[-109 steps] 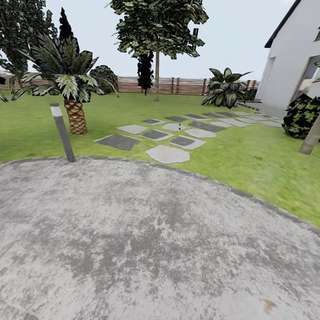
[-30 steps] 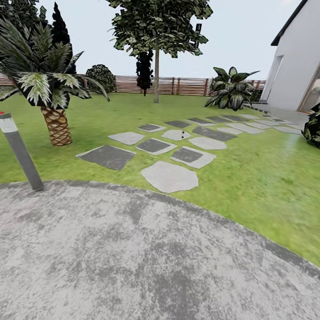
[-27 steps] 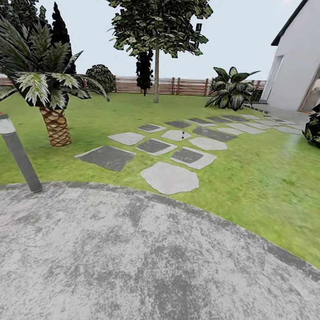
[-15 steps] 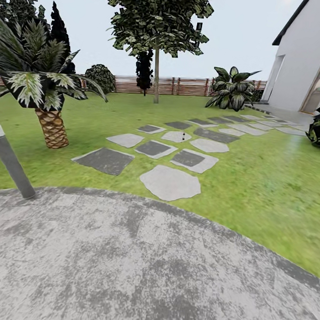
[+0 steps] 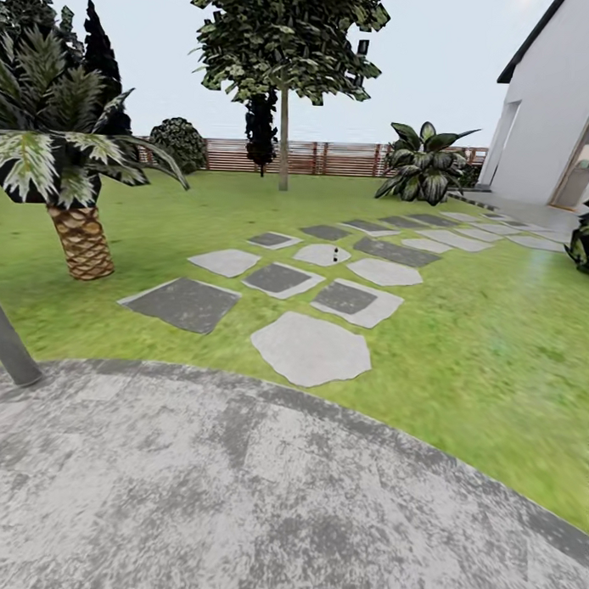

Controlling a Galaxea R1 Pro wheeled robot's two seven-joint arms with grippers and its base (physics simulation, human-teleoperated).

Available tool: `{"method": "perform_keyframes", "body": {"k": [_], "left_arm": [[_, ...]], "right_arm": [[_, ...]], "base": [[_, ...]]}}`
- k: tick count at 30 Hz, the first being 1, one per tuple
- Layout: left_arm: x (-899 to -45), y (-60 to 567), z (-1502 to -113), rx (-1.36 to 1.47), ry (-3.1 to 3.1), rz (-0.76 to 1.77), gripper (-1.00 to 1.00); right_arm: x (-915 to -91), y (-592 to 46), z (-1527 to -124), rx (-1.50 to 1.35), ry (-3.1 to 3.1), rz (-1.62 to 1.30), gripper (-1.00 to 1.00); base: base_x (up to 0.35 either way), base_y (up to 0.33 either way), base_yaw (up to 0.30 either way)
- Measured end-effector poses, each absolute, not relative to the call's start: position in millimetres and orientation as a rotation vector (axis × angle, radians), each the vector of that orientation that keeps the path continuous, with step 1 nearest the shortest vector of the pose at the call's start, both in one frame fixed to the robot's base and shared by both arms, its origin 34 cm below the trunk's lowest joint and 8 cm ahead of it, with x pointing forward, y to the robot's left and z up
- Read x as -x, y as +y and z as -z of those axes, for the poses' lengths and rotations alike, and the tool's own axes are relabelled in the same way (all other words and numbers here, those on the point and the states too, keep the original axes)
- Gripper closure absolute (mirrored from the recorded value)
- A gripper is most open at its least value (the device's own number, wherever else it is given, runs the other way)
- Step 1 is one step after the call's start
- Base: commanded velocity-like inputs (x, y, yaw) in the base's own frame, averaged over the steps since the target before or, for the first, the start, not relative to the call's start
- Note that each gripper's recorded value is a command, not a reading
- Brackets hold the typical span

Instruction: In the garden, pick up the pesticide atomizer on the floor and spray pesticide onto both trees until each tree trunk is fully covered.

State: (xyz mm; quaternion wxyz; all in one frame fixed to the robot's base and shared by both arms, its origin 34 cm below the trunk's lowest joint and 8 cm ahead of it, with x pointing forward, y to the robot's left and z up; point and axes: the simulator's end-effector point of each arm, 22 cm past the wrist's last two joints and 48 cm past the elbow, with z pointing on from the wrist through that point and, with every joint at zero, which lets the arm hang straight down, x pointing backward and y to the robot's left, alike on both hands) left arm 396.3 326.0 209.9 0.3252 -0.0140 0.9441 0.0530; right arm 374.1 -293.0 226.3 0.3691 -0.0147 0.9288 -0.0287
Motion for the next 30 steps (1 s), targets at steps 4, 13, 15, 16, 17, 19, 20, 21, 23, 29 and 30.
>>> {"method": "perform_keyframes", "body": {"k": [4,13,15,16,17,19,20,21,23,29,30], "left_arm": [[-396.2,326.0,-209.9,0.036,2.475,-0.139,-1.0],[-396.3,326.1,-209.9,0.037,2.475,-0.139,-1.0],[-396.4,326.3,-210.0,0.037,2.475,-0.139,-1.0],[-396.4,326.7,-210.0,0.037,2.474,-0.14,-1.0],[-396.1,327.0,-210.0,0.037,2.475,-0.14,-1.0],[-396.1,327.1,-210.1,0.037,2.474,-0.141,-1.0],[-396.0,327.1,-210.0,0.037,2.475,-0.141,-1.0],[-396.0,326.9,-210.0,0.037,2.474,-0.14,-1.0],[-396.1,326.4,-210.0,0.036,2.474,-0.14,-1.0],[-396.3,326.1,-210.0,0.036,2.474,-0.139,-1.0],[-396.4,326.1,-210.0,0.036,2.474,-0.139,-1.0]], "right_arm": [[-374.0,-293.2,-226.2,0.037,2.384,0.074,-1.0],[-374.2,-292.9,-226.3,0.038,2.384,0.073,-1.0],[-374.1,-292.9,-226.3,0.038,2.384,0.073,-1.0],[-374.3,-292.9,-226.3,0.038,2.384,0.073,-1.0],[-374.3,-292.9,-226.3,0.038,2.384,0.073,-1.0],[-374.3,-292.8,-226.3,0.038,2.384,0.073,-1.0],[-374.1,-292.8,-226.3,0.038,2.384,0.073,-1.0],[-374.3,-292.8,-226.3,0.038,2.384,0.073,-1.0],[-374.3,-292.8,-226.4,0.038,2.384,0.073,-1.0],[-374.6,-293.1,-226.5,0.037,2.383,0.074,-1.0],[-374.6,-293.5,-226.5,0.037,2.383,0.074,-1.0]], "base": [[0.337,0.0,-0.266],[0.337,-0.025,-0.087],[0.337,-0.068,-0.004],[0.337,-0.072,-0.002],[0.337,-0.073,-0.001],[0.337,-0.074,-0.001],[0.337,-0.075,0.0],[0.337,-0.075,0.0],[0.337,-0.075,0.0],[0.337,-0.075,0.0],[0.337,-0.075,0.0]]}}
